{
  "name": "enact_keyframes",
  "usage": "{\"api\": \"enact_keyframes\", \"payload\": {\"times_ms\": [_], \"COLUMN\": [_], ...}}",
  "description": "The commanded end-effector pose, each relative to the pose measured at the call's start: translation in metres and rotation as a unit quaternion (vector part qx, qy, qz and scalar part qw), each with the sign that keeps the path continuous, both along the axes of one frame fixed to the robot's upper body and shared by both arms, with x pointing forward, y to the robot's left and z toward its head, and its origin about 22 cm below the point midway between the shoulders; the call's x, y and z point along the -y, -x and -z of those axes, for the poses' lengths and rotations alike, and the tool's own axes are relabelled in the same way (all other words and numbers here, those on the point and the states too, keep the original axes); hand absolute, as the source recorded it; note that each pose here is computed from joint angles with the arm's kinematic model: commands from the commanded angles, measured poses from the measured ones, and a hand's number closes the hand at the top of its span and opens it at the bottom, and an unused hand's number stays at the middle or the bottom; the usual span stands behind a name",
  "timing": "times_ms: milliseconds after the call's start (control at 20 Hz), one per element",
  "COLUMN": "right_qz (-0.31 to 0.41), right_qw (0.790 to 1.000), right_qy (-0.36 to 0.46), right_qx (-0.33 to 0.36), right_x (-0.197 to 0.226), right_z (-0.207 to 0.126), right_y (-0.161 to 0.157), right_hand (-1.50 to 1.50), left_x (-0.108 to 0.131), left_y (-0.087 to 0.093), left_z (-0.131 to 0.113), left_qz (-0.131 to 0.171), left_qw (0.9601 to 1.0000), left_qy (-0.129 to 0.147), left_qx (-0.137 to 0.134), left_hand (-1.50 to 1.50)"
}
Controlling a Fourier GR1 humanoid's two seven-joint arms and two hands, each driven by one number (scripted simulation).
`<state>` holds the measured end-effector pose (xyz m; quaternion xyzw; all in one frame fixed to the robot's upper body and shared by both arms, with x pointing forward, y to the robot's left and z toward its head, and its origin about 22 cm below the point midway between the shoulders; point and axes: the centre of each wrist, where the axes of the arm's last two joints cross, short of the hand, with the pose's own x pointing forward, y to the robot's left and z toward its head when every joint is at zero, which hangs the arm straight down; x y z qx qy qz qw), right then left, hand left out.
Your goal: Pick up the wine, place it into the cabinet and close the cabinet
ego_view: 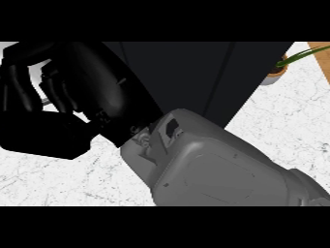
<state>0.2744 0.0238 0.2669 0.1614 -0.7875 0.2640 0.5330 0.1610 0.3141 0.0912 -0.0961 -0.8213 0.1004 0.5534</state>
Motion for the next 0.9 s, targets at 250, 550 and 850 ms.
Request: {"api": "enact_keyframes", "payload": {"times_ms": [250, 550, 850], "right_qz": [0.035, 0.052, 0.081], "right_qw": [0.999, 0.998, 0.996], "right_qy": [0.007, 0.006, 0.039], "right_qx": [-0.019, -0.02, 0.009], "right_x": [0.014, 0.021, 0.047], "right_z": [0.018, 0.014, 0.042], "right_y": [-0.073, -0.099, -0.117], "right_hand": [1.5, 1.5, 1.5], "left_x": [0.002, -0.001, 0.012], "left_y": [0.005, -0.004, -0.002], "left_z": [-0.013, -0.007, -0.005], "left_qz": [-0.006, -0.006, -0.003], "left_qw": [0.9999, 0.9999, 0.9999], "left_qy": [-0.012, -0.014, -0.01], "left_qx": [-0.002, 0.007, 0.01], "left_hand": [-1.5, -1.5, -1.5]}}
